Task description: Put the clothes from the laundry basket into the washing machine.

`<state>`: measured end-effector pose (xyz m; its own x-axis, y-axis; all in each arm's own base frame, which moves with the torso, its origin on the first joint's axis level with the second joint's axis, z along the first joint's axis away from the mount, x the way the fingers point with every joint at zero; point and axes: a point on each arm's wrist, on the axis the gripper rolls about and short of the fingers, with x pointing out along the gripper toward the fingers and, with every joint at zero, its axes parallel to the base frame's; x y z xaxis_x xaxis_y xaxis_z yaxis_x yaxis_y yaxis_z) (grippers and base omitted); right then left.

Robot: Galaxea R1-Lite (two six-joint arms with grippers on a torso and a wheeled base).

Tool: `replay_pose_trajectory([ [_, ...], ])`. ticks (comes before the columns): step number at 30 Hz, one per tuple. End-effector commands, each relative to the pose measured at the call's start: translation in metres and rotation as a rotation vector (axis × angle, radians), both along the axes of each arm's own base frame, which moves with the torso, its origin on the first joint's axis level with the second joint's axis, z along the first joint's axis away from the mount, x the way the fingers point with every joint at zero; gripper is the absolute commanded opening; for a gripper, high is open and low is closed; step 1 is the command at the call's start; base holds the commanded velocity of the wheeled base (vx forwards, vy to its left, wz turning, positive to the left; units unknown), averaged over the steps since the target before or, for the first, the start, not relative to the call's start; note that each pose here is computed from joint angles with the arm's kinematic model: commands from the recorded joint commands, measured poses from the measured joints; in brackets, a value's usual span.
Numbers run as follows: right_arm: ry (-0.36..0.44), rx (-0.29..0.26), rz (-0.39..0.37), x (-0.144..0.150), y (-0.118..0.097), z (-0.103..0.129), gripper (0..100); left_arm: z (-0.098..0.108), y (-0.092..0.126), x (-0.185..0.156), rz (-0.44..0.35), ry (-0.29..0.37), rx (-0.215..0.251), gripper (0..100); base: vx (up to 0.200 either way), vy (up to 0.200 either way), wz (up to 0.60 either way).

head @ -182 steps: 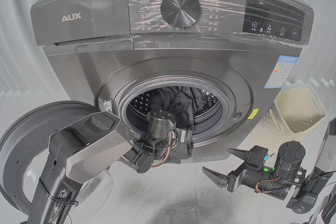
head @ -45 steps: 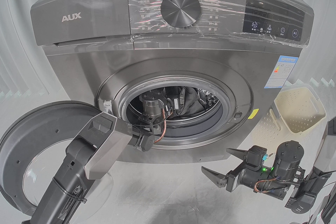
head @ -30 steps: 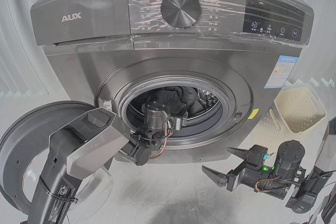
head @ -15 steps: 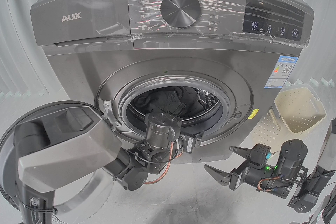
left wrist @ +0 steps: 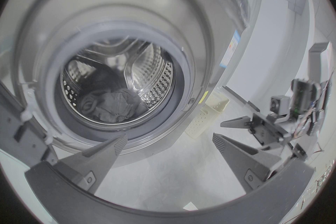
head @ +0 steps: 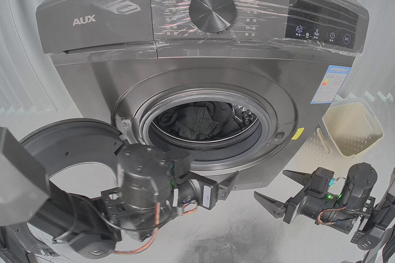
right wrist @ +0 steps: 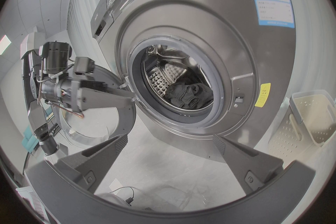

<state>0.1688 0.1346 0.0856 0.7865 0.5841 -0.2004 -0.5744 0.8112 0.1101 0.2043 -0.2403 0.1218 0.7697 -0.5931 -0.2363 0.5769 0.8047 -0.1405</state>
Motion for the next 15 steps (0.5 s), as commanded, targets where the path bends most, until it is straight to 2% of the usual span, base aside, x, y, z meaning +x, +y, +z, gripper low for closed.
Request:
replay_pose_trajectory([
  [1, -0.078, 0.051, -0.045, -0.013, -0.020, 0.021, 100, 0.037, 0.060, -0.046, 0.025, -0.057, -0.090, 100, 0.000, 0.000, 0.00],
  [3, -0.075, 0.044, -0.063, -0.016, -0.024, 0.021, 100, 0.038, 0.072, -0.049, 0.053, -0.065, -0.092, 100, 0.000, 0.000, 0.00],
  [7, -0.095, 0.042, -0.145, -0.016, -0.028, 0.024, 100, 0.033, 0.092, -0.057, 0.111, -0.066, -0.069, 100, 0.000, 0.000, 0.00],
  [10, -0.120, 0.060, -0.165, -0.020, -0.032, 0.031, 100, 0.037, 0.105, -0.064, 0.127, -0.083, -0.092, 100, 0.000, 0.000, 0.00],
  [13, -0.120, 0.054, -0.181, -0.022, -0.037, 0.033, 100, 0.044, 0.116, -0.068, 0.146, -0.105, -0.114, 100, -0.200, 0.000, 0.00],
  [15, -0.121, 0.028, -0.215, -0.025, -0.046, 0.036, 100, 0.049, 0.124, -0.074, 0.162, -0.132, -0.135, 100, -0.200, 0.000, 0.00],
])
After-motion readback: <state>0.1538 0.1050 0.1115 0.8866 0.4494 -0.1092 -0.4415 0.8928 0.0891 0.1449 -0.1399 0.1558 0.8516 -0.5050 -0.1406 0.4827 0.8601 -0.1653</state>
